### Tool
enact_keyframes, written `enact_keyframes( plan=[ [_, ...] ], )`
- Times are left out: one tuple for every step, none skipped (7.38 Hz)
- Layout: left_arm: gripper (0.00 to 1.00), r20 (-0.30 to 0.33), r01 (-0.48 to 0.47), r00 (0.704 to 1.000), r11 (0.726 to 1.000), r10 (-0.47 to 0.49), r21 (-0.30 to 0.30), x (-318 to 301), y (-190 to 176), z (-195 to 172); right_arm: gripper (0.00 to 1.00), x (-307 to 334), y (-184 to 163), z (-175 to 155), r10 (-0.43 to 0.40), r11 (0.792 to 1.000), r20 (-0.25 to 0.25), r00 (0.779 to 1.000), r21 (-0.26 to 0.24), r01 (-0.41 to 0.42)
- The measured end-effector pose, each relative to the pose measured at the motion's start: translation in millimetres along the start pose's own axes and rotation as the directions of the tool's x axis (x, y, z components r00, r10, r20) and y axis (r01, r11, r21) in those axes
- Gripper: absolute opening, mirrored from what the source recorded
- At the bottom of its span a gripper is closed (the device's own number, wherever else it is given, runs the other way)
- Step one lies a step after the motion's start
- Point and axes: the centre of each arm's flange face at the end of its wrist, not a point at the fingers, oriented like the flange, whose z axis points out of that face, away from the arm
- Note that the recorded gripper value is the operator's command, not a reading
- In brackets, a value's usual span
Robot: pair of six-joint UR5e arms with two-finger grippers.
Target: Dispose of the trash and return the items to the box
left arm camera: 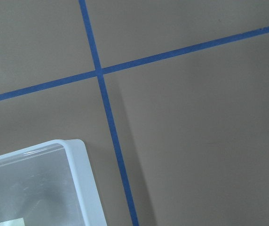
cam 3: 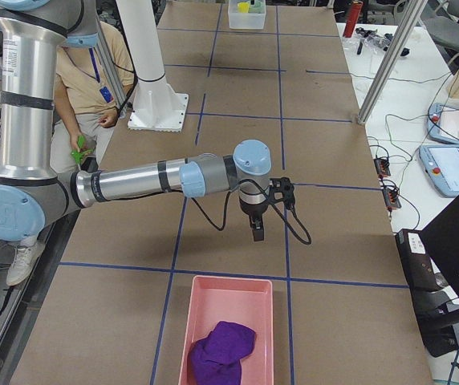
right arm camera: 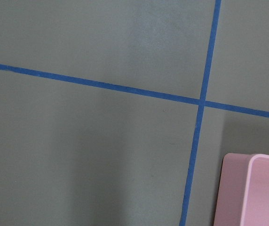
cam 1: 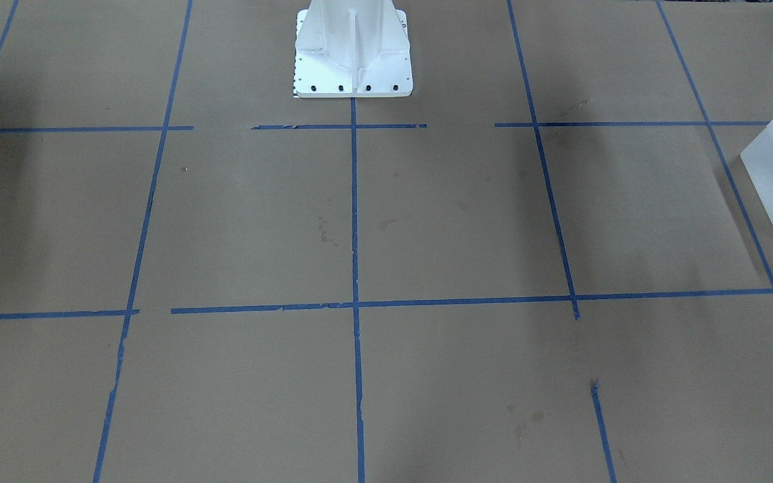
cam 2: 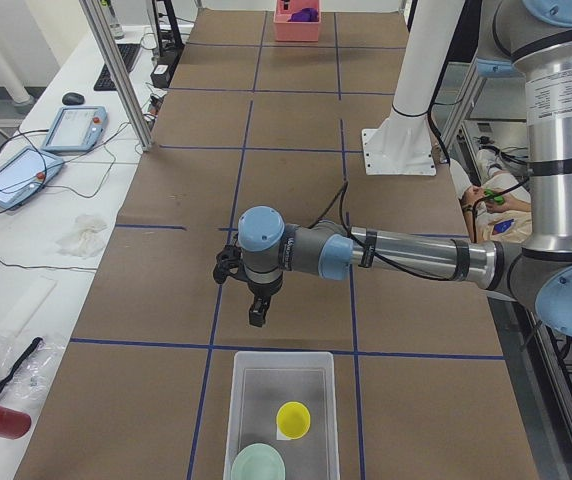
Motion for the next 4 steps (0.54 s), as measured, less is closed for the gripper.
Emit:
enact_keyframes(
  plan=[
    [1.00,-0.006,0.000,1.000,1.000,0.000,0.000,1,0,0,1.00,-8,2,-2,0.005,1.000,0.001,1.000,-0.018,-0.005],
    [1.00,-0.007,0.001,1.000,1.000,-0.001,0.000,0,0,0,1.00,-12,6,-4,0.005,0.999,-0.003,1.000,-0.034,-0.005],
    [1.00,-0.007,0.000,1.000,1.000,0.000,0.000,0,0,1,1.00,-10,10,-3,-0.020,0.999,-0.016,1.000,-0.048,0.019],
    [1.00,-0.006,-0.001,1.000,1.000,0.001,0.001,0,0,0,1.00,-8,12,-2,-0.050,0.997,-0.029,0.998,-0.055,0.048]
  ],
)
